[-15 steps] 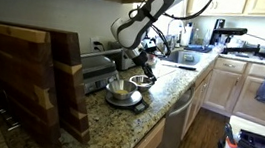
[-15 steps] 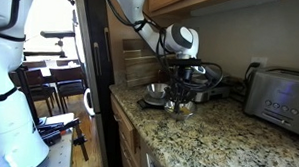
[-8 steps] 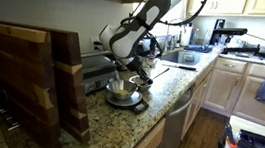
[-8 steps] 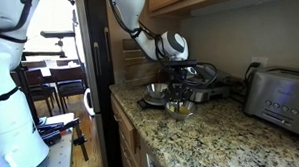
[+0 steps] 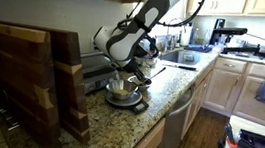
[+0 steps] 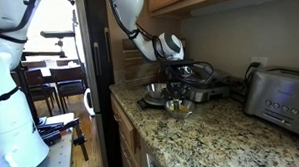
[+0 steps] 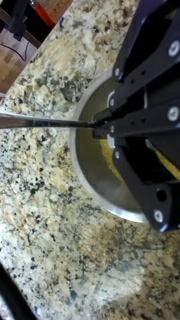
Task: Use the spoon to get some sugar from the right bowl and put in the left bowl
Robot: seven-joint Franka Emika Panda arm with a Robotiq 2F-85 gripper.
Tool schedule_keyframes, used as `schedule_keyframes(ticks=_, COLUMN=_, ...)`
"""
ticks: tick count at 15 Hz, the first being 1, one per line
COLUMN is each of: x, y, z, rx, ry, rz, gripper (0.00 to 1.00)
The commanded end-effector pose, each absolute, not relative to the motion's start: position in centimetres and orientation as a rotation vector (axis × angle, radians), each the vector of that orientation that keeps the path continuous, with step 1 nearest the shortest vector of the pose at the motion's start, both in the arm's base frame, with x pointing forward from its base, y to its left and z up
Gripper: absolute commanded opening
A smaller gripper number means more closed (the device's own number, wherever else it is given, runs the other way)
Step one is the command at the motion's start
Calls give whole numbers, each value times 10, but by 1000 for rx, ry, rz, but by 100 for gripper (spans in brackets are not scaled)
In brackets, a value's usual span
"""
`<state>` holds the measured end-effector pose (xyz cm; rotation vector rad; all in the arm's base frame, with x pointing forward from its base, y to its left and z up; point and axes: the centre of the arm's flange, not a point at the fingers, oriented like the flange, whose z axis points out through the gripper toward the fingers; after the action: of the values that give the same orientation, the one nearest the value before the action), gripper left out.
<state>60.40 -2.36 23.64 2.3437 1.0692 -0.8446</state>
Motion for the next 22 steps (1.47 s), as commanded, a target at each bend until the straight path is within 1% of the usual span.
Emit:
schedule_keyframes(ticks=1, x=600, y=-24, z=245, rx=2375, ry=1100, rz=-825, gripper=3)
schedule_keyframes(ticks=9, x=581, y=-47, z=256, rx=2546, ry=1075, rz=-790, gripper=3)
schedule_keyframes(ticks=17, x=567, y=-77, z=279, rx=2730, ry=1057, rz=-633, gripper=3)
schedule_keyframes(ticks=22, x=568, y=-87, z=294, rx=2730, ry=1015, rz=-590, gripper=3)
